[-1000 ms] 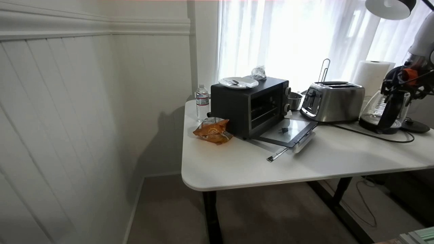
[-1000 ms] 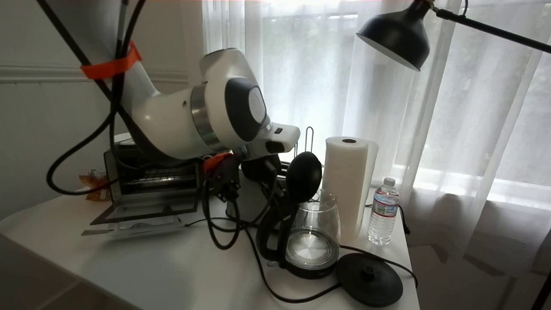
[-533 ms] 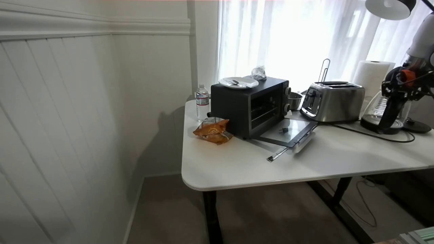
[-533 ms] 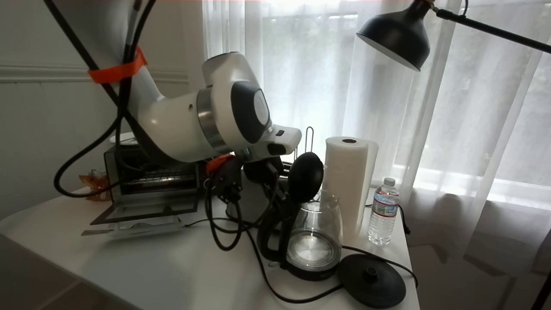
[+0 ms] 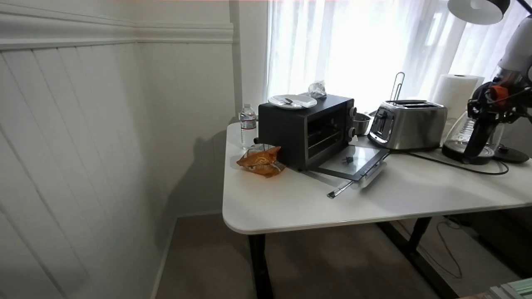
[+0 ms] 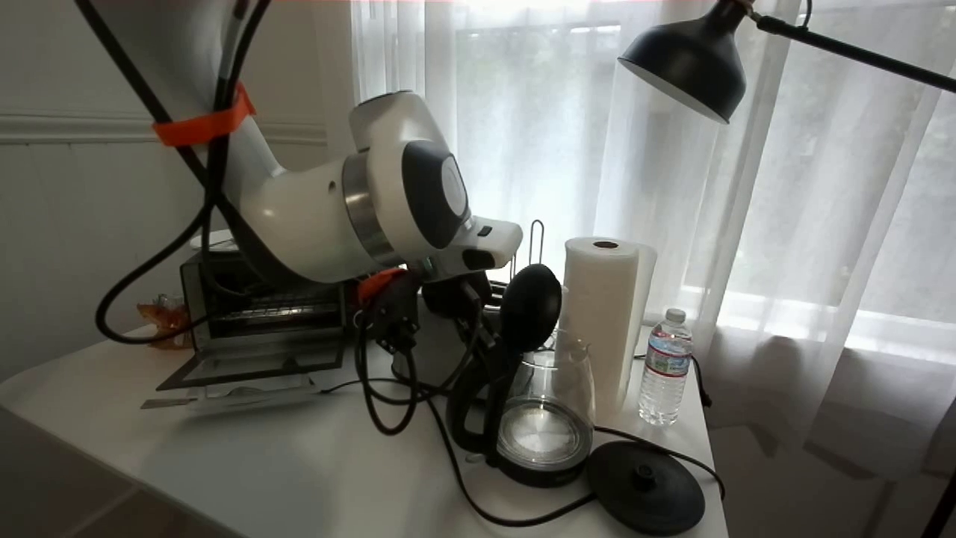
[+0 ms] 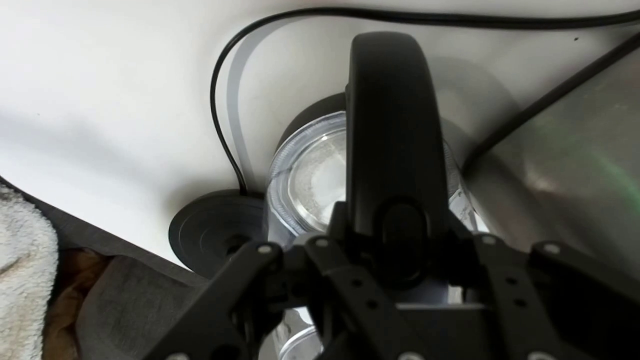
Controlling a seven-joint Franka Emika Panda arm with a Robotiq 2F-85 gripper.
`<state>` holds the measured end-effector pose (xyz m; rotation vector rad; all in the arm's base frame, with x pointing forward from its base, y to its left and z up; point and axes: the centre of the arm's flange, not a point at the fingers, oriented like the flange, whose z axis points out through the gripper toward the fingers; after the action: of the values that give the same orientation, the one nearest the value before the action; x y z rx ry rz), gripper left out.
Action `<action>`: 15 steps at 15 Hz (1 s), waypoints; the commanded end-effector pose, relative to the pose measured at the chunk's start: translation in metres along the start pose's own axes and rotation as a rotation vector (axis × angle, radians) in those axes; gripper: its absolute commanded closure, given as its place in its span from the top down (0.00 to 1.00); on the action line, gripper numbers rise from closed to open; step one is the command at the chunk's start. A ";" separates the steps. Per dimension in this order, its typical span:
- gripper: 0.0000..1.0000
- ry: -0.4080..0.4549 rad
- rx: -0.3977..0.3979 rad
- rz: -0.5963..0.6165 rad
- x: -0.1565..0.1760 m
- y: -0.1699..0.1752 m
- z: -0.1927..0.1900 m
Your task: Put the kettle on its electric base
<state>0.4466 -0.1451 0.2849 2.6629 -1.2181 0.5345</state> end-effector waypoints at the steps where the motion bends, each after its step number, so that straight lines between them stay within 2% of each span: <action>1: 0.17 0.078 0.034 0.021 0.011 -0.002 -0.016; 9: 0.17 0.186 0.050 0.009 0.023 -0.002 -0.035; 15: 0.17 0.204 0.036 0.021 0.024 -0.001 -0.036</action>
<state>0.4569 -0.1495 0.3165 2.5871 -1.1755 0.7427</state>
